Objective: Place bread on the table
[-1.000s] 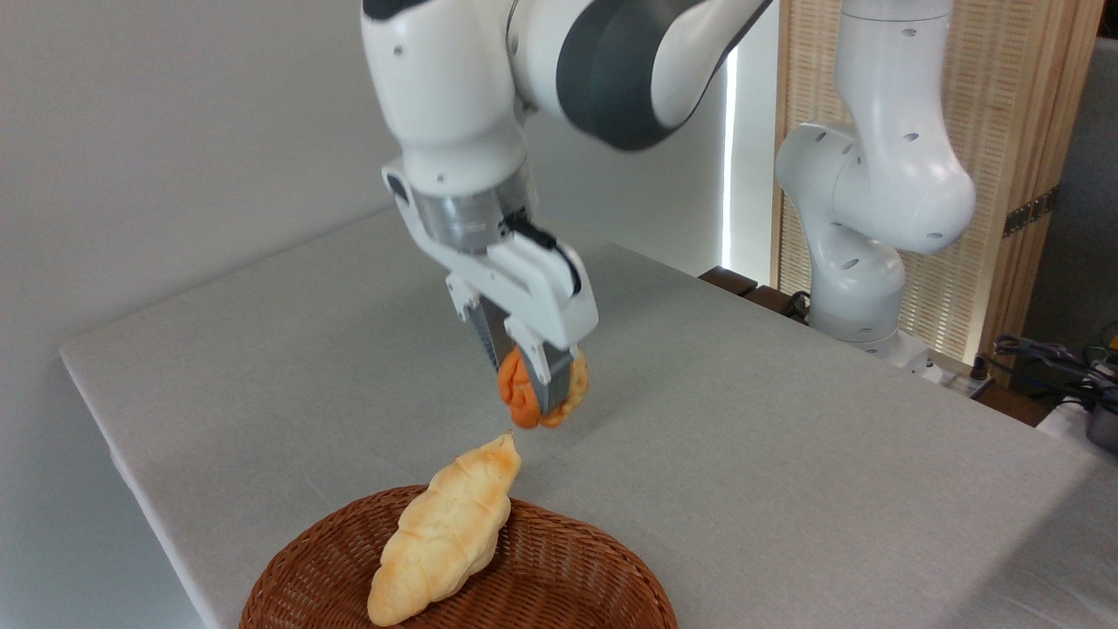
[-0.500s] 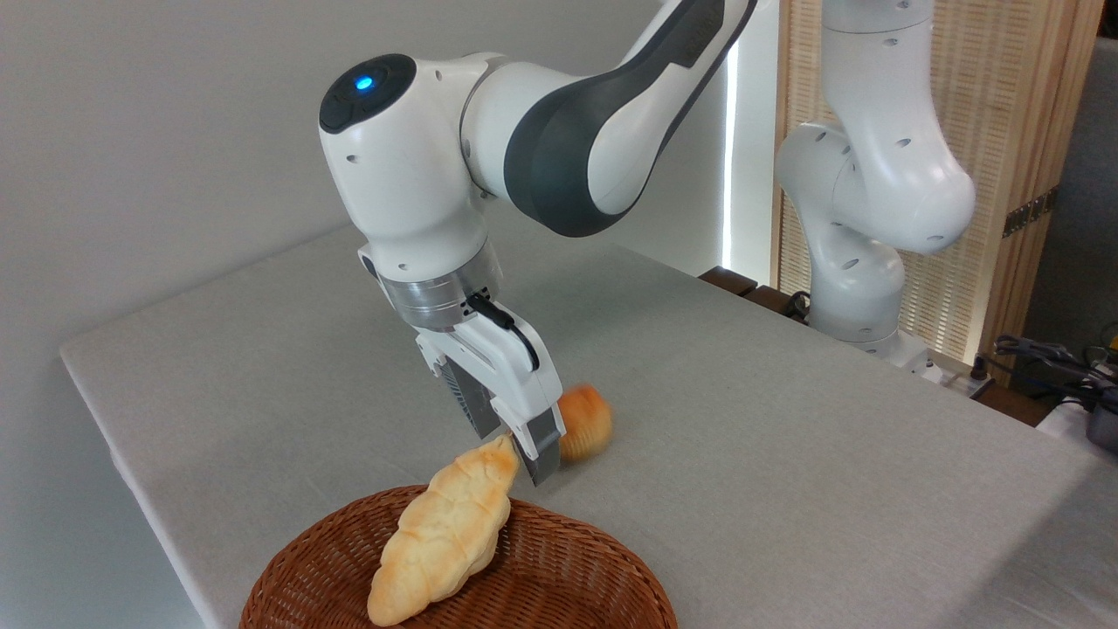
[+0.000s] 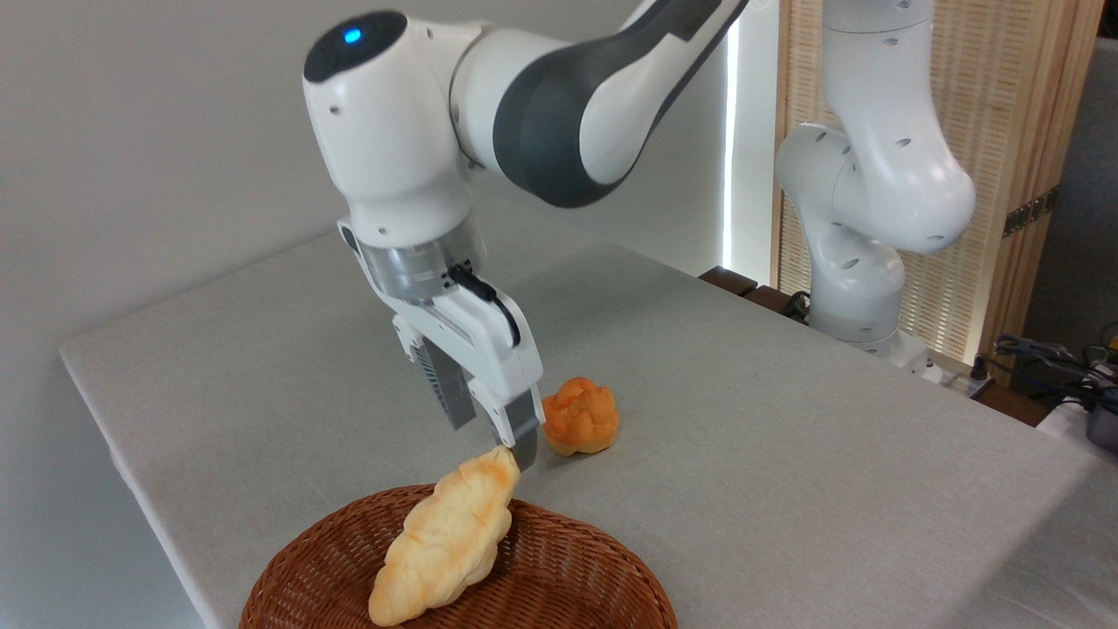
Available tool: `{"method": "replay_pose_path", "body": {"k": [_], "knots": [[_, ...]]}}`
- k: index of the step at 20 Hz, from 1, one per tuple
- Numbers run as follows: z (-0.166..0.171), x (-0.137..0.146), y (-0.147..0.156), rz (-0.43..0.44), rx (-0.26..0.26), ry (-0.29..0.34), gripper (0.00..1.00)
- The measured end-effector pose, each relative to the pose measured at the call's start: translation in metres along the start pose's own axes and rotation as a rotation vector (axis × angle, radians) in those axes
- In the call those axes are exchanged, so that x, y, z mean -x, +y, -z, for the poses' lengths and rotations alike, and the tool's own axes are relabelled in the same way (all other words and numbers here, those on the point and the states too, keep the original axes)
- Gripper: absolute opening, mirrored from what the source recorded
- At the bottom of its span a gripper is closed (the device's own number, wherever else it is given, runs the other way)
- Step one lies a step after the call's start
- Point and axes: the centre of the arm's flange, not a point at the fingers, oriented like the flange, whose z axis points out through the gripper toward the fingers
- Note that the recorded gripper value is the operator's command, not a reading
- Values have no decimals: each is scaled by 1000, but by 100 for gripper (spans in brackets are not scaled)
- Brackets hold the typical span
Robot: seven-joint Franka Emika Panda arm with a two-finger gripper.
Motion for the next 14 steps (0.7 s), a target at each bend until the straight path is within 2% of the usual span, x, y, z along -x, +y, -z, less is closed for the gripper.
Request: {"method": "replay_pose_path", "body": {"k": [6, 12, 14], "knots": [[31, -1, 0, -3, -39, 47, 100], [84, 3, 7, -8, -101, 126, 100], [89, 5, 7, -6, -104, 130, 100]]}}
